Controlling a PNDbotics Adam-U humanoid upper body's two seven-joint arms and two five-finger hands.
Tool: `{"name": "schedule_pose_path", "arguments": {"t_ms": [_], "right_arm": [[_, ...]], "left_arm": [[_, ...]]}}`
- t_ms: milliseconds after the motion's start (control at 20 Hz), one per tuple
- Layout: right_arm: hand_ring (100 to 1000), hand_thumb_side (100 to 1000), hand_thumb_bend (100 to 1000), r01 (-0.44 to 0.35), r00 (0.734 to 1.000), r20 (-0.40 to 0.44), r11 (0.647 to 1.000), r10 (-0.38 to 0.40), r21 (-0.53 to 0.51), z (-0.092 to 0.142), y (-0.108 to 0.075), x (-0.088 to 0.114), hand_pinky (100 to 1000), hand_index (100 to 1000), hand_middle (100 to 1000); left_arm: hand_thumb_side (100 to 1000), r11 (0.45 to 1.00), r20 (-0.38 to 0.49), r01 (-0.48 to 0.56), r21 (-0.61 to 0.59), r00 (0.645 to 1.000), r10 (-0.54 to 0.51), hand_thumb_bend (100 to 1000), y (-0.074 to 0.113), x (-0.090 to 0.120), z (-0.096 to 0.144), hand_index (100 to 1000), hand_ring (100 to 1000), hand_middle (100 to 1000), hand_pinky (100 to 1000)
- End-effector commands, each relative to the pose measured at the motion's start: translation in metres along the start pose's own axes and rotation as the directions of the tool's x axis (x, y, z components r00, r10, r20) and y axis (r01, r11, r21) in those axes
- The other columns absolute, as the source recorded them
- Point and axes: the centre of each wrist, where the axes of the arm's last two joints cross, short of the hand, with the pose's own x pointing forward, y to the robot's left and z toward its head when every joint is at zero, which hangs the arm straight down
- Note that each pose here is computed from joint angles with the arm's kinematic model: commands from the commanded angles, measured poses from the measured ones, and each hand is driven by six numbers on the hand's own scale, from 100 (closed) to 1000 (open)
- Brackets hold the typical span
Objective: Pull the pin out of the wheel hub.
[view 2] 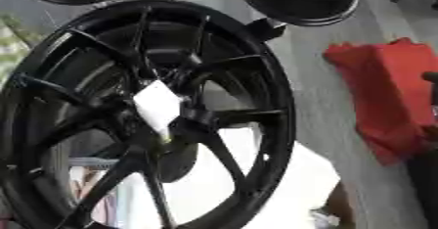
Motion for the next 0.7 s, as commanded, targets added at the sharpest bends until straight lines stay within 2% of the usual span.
{"name": "schedule_pose_path", "arguments": {"t_ms": [50,450,550,700], "right_arm": [[734,140,218,-0.027,0.999,0.035,0.999,0.026,0.025,-0.006,-0.004,0.011,948,644,513],[753,134,233,-0.061,0.997,0.043,0.996,0.058,0.065,-0.012,-0.008,0.016,956,661,534],[761,128,245,-0.094,0.994,0.072,0.990,0.087,0.103,-0.018,-0.011,0.022,954,671,545],[780,113,272,-0.165,0.977,0.162,0.972,0.138,0.167,-0.034,-0.018,0.036,949,689,571]], "left_arm": [[670,1.000,0.029,0.004,-0.007,1.000,-0.003,100,0.000,0.008,-0.004,712,588,550,773],[670,1.000,0.027,0.005,-0.006,1.000,-0.005,100,0.000,0.008,-0.003,712,588,550,774],[669,1.000,0.026,0.006,-0.008,1.000,-0.006,100,0.000,0.008,-0.003,712,588,550,774],[667,1.000,0.026,0.009,-0.012,1.000,-0.009,100,0.001,0.008,-0.003,712,588,550,774]]}}
